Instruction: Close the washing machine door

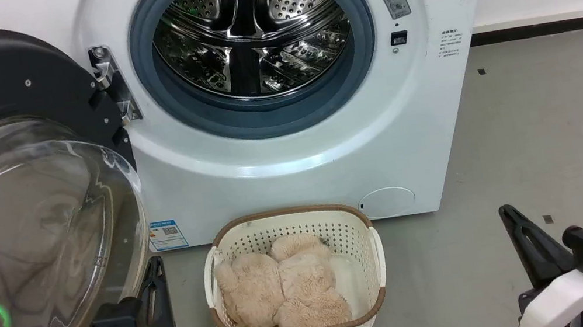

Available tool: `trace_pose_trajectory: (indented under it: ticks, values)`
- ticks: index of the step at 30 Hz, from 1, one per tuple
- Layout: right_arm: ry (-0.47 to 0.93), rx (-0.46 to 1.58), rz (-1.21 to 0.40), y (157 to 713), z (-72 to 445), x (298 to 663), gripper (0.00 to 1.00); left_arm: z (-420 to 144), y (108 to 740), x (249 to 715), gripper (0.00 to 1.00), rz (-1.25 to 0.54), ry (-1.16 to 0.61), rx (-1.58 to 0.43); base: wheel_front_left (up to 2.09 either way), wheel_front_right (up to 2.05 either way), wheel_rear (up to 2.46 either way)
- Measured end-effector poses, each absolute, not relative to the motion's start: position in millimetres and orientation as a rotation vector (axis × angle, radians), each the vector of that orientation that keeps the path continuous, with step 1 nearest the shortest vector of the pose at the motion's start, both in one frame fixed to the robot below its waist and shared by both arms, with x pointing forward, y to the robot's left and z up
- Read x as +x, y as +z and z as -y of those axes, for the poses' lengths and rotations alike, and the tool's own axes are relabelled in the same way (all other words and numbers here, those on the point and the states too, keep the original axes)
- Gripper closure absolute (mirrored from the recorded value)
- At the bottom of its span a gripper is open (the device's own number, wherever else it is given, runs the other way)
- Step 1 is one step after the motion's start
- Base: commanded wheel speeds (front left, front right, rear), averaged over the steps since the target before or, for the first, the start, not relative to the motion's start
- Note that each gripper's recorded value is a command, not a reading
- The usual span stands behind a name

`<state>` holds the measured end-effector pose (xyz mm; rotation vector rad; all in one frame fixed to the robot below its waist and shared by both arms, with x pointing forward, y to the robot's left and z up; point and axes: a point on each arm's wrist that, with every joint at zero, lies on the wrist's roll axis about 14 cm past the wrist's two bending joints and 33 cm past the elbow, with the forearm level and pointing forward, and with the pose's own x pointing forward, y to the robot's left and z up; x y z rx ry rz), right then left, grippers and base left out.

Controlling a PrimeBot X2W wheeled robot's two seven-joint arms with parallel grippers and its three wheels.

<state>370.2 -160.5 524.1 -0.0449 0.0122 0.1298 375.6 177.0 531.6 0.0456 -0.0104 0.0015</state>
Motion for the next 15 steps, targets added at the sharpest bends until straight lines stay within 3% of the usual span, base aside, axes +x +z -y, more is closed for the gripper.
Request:
trace_pose_trajectory:
  ticks: [15]
  values:
    - [0.130,-0.045,-0.012,524.1,160.5,370.2,1.00,-177.0,531.6,375.6,1.00,0.010,0.002,0.046,0.00,0.00,0.00]
